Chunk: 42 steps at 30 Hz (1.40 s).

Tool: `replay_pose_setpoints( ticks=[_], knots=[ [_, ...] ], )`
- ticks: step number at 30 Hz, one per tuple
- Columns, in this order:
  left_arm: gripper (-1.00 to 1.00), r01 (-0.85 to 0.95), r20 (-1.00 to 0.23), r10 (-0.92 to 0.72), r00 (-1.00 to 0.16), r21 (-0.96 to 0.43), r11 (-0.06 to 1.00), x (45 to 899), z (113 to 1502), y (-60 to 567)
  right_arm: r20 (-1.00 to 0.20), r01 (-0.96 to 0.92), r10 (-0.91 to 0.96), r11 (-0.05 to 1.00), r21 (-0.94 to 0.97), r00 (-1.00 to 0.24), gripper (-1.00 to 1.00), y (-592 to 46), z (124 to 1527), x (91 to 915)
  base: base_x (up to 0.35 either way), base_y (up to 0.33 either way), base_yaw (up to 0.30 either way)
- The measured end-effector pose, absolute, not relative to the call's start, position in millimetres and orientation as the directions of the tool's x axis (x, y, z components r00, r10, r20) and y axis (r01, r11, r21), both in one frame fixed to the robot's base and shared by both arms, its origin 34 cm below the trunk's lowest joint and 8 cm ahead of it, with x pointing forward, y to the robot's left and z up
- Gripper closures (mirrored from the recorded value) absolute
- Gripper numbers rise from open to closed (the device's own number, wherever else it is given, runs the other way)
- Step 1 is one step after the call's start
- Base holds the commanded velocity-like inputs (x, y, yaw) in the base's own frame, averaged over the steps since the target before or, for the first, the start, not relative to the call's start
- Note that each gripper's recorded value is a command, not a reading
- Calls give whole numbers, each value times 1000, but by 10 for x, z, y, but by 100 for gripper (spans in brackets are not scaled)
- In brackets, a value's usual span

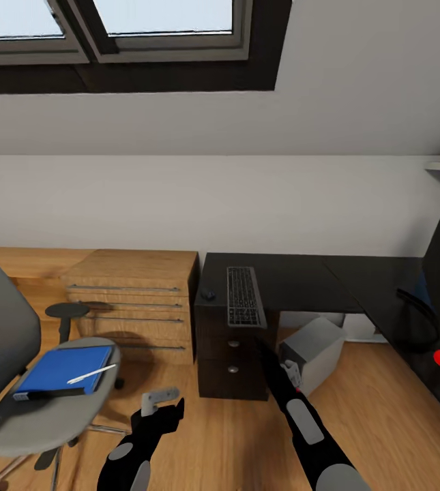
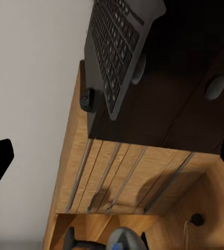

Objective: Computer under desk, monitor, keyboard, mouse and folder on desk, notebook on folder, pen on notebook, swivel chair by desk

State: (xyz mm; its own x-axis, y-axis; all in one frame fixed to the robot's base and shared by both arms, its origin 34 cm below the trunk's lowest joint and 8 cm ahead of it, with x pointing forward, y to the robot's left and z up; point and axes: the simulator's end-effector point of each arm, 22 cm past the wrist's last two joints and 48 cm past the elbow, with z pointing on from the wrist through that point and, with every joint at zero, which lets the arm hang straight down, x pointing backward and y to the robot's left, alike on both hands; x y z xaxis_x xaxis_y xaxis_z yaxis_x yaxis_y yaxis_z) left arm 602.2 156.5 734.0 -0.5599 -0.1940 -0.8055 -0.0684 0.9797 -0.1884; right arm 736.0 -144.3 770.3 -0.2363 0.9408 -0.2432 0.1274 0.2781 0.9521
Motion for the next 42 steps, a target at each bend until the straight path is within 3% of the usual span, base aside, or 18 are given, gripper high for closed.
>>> replay_pose_setpoints(
  ticks=[9, 23, 42],
  knots=[
    [-100, -69, -806, -192, -560, -186, 980, 6021, 7335, 1575, -305, 64, 935, 321, 945, -181, -100, -1540, 7979, 7462, -210, -252, 0],
    [-100, -69, -805, -193, -561, -187, 980, 6019, 7356, 1570, -462, 8, 849, 480, 877, -257, -100, -1315, 7997, 7411, -105, -40, 0],
    [-100, -71, -803, -195, -563, -189, 979, 6029, 7675, 1565, -485, -10, 835, 500, 866, -262, -100, -1290, 8345, 7411, -2, -1, 0]
  ],
)
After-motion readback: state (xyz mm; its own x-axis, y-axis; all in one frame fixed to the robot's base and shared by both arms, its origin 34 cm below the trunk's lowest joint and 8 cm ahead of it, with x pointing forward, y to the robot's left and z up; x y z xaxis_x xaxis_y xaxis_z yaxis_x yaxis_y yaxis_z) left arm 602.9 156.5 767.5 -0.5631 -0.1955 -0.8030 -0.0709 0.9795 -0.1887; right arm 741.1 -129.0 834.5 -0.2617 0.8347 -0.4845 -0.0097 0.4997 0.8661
